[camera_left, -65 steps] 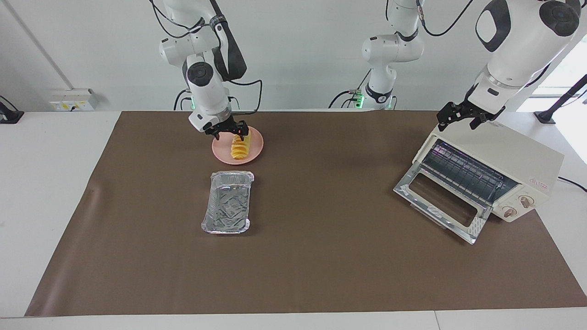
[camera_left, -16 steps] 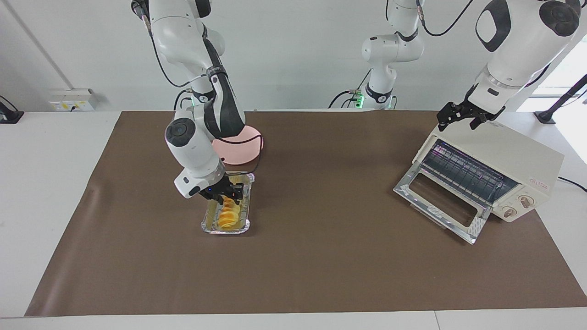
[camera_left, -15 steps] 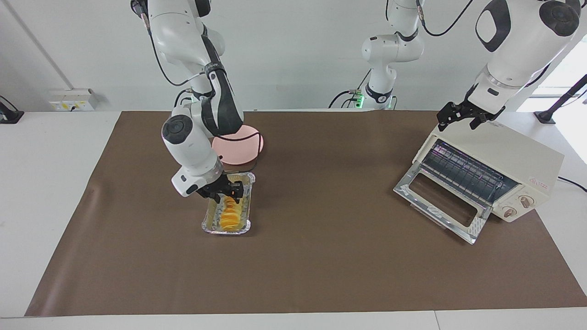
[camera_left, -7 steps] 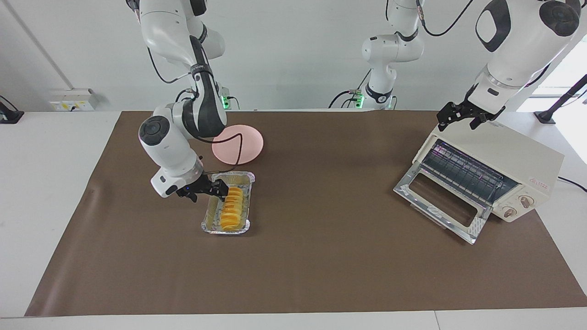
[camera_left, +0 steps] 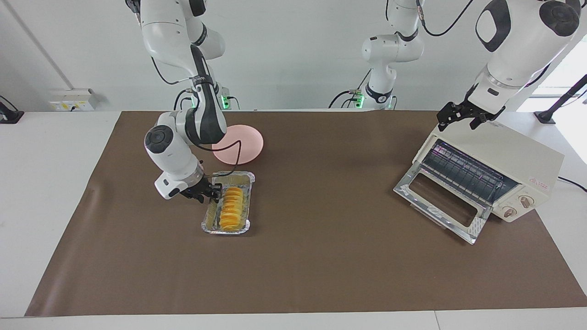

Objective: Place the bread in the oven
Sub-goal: 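Grasp the foil tray rim and slide it toward the toaster oven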

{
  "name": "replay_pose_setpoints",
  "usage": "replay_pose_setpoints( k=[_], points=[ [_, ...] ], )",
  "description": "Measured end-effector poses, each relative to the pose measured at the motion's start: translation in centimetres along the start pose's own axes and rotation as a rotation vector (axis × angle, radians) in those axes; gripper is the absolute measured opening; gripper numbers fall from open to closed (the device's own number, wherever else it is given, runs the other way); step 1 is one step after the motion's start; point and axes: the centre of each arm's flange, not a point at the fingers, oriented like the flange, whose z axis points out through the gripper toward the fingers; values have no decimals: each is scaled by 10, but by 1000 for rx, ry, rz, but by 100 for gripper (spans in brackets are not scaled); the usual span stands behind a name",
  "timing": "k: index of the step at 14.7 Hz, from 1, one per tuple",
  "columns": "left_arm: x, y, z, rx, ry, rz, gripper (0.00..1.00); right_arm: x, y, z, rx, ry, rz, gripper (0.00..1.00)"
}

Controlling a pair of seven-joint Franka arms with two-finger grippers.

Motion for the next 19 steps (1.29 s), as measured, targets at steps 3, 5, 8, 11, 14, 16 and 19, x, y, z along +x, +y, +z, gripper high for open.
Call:
replay_pose_setpoints(
  k=[3, 5, 8, 11, 14, 16, 19],
  points=[
    [0, 0, 0, 0, 0, 0, 100, 0, -2, -1, 37, 1, 23, 14],
    [0, 0, 0, 0, 0, 0, 100, 2, -7, -5, 52, 14, 23, 2],
    [0, 0, 0, 0, 0, 0, 100, 10, -36, -33, 106, 62, 3, 2],
    [0, 0, 0, 0, 0, 0, 100, 14, -90, -74, 154, 93, -28, 2],
    [0, 0, 0, 0, 0, 0, 100, -1, -174, -93, 182, 107, -49, 2],
    [0, 0, 0, 0, 0, 0, 100, -11, -227, -93, 199, 109, -58, 2],
    [0, 0, 0, 0, 0, 0, 100, -16, -289, -80, 213, 96, -44, 2]
  ],
)
